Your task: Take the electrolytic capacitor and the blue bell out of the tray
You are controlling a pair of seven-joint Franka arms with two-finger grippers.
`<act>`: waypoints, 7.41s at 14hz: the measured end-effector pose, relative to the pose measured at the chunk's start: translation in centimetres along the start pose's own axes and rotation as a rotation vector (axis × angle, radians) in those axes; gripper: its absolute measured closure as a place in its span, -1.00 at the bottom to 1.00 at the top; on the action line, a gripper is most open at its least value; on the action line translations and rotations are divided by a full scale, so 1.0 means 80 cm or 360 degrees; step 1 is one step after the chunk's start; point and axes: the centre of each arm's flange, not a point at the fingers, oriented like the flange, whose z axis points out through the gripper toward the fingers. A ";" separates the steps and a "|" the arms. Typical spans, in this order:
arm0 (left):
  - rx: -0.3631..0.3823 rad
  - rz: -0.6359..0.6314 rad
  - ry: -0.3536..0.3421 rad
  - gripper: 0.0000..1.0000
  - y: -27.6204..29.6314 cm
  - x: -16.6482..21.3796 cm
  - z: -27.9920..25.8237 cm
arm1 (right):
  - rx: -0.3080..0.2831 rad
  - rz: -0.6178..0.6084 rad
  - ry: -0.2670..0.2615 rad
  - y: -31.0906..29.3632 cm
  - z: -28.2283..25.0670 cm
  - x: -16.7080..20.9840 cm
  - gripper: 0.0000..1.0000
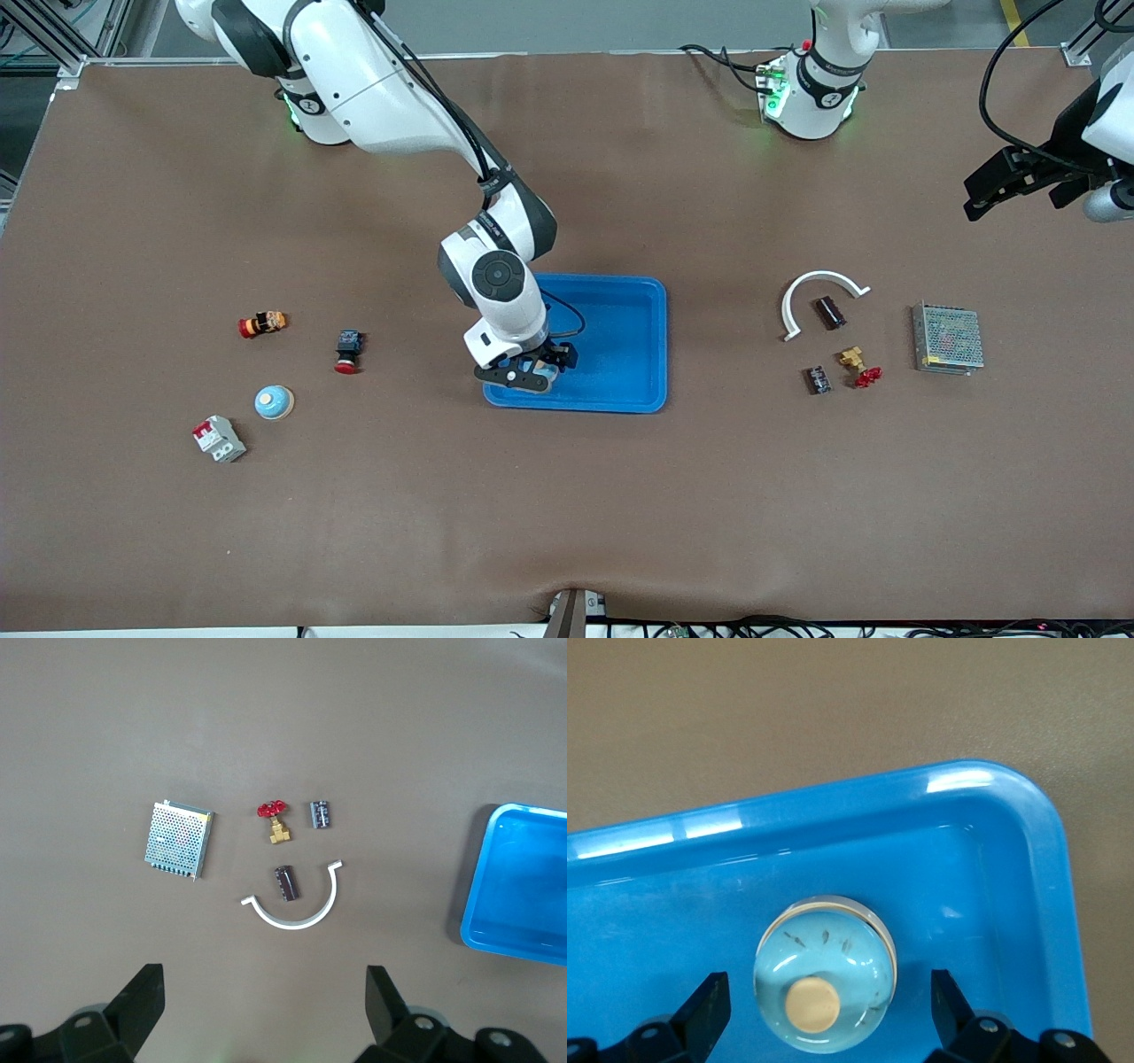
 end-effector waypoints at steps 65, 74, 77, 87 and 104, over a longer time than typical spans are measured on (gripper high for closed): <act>-0.0070 0.0041 -0.0060 -1.00 0.004 0.000 0.018 | 0.0024 -0.2061 -0.0059 0.488 -0.040 0.299 -0.34; -0.0071 0.0042 -0.0060 -1.00 0.004 0.000 0.018 | 0.0035 -0.2119 -0.0088 0.504 -0.021 0.298 -0.34; -0.0070 0.0042 -0.0061 -1.00 0.004 0.001 0.019 | 0.0034 -0.2120 -0.0086 0.504 -0.021 0.298 -0.34; -0.0071 0.0057 -0.0066 -1.00 0.011 0.004 0.024 | 0.0208 -0.1587 -0.0193 0.477 -0.121 0.324 -1.00; -0.0071 0.0062 -0.0065 -1.00 0.014 0.004 0.024 | -0.0042 -0.0599 -0.0312 0.525 -0.524 0.196 -1.00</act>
